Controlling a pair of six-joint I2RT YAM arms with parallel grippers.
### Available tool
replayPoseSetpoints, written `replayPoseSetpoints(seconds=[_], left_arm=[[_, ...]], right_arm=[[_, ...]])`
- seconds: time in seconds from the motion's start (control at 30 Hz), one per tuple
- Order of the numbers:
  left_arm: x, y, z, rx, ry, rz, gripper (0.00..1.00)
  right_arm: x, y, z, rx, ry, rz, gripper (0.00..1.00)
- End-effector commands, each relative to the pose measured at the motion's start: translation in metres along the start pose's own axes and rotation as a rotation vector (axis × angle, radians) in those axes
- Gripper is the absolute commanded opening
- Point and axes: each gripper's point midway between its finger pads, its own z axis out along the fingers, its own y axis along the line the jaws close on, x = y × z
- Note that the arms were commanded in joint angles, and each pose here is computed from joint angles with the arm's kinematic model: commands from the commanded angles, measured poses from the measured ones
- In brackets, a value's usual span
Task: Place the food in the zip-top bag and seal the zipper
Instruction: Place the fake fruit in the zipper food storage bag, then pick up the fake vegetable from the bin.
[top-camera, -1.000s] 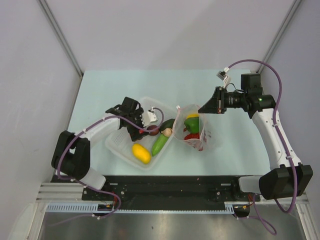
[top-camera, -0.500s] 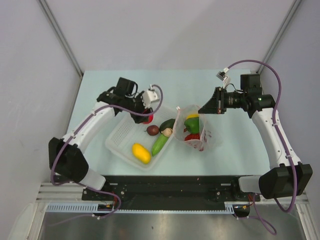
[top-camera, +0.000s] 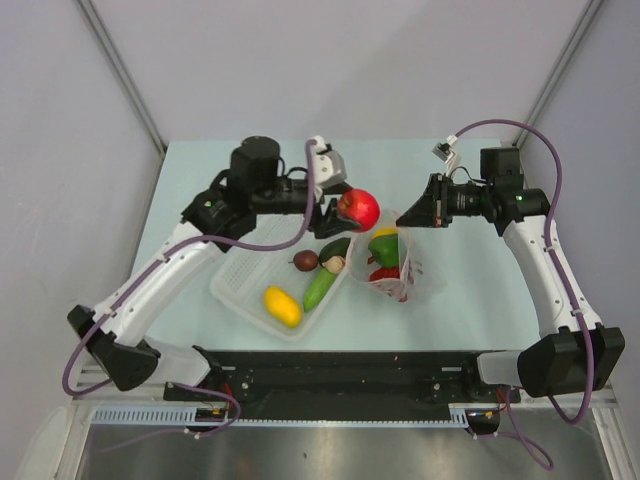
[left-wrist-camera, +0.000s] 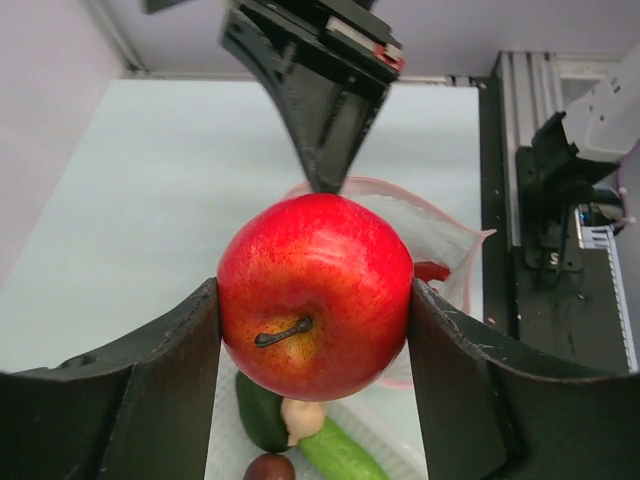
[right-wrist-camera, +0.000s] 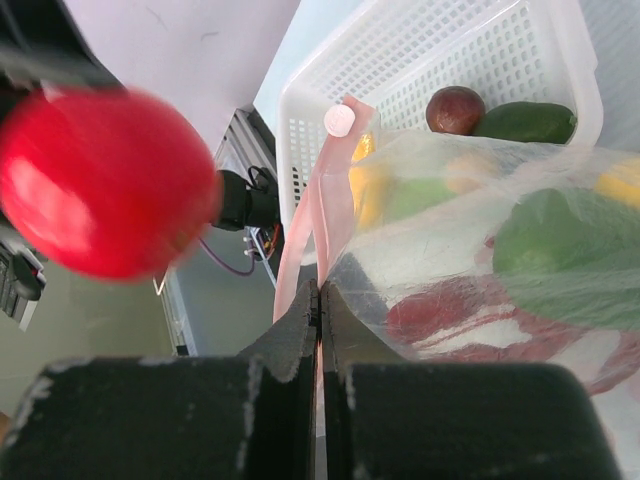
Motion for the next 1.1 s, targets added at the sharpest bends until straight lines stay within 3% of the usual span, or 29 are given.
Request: replayPoseSetpoints(seconds=[0.0, 0.03, 0.13, 0.17, 0.2, 0.37, 0.47, 0.57, 0.7, 0.93, 1.07], left_arm=[[0.027, -0.016, 0.039, 0.029, 0.09, 0.001, 0.4], [0.034, -0.018, 0.045, 0.032, 0.113, -0.003, 0.41], [0.047, -0.029, 0.056, 0.07, 0.17, -0.002, 0.71], [0.046, -0.033, 0.054, 0.083, 0.175, -0.004, 0.89], [0.042, -0.033, 0.051, 0.077, 0.168, -0.011, 0.99], [0.009, -0.019, 0.015, 0.005, 0.05, -0.081, 1.0], [0.018, 0.022, -0.009, -0.13, 0.03, -0.153, 1.0], [0.058, 0.064, -0.035, -0.284, 0.086, -0.203, 0.99], [0.135, 0.09, -0.036, -0.372, 0.228, -0.28, 0.92], [0.231, 0.11, -0.013, -0.33, 0.46, -0.246, 0.89], [0.243, 0.125, 0.007, -0.312, 0.466, -0.264, 0.84]], right_arm=[[-0.009, 0.015, -0.003, -0.039, -0.022, -0.057, 0.0], [-0.009, 0.016, -0.004, -0.042, -0.024, -0.06, 0.0], [-0.009, 0.019, -0.006, -0.045, -0.026, -0.067, 0.0], [-0.008, 0.02, -0.007, -0.047, -0.027, -0.074, 0.0], [-0.008, 0.02, -0.007, -0.047, -0.027, -0.074, 0.0], [-0.007, 0.021, -0.007, -0.06, -0.024, -0.068, 0.0], [-0.008, 0.022, -0.009, -0.069, -0.028, -0.07, 0.0], [-0.008, 0.027, -0.011, -0.102, -0.029, -0.071, 0.0], [-0.011, 0.029, -0.011, -0.111, -0.041, -0.071, 0.0], [-0.008, 0.023, -0.01, -0.084, -0.039, -0.064, 0.0], [-0.007, 0.02, -0.009, -0.079, -0.037, -0.051, 0.0]])
